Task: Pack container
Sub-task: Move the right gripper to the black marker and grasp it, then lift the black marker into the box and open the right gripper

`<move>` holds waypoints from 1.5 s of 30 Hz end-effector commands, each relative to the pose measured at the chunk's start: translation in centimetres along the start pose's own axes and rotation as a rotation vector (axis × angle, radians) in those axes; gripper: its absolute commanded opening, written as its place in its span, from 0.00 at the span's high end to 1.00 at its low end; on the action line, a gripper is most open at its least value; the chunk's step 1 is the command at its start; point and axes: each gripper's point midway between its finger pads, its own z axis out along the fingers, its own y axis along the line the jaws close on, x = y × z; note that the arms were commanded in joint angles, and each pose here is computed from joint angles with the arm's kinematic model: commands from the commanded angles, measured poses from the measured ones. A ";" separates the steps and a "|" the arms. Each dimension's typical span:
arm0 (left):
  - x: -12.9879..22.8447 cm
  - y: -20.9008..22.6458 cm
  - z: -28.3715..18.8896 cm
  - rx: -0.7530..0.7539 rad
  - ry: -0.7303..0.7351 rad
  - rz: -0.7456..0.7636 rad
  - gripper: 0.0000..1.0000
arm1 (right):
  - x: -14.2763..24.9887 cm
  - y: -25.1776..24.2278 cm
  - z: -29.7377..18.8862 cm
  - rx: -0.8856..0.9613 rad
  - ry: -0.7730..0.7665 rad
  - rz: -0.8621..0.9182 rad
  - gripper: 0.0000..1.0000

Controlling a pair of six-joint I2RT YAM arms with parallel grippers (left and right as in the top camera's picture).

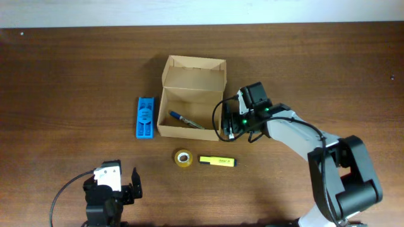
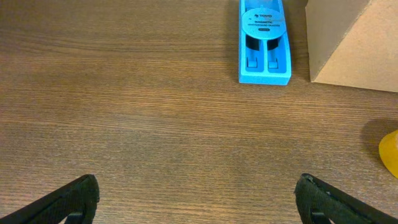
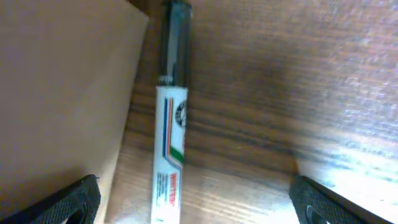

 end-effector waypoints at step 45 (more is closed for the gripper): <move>0.1 0.1 0.1 -0.005 -0.001 0.021 0.00 | 6.1 -5.3 2.3 0.242 0.238 -0.032 0.84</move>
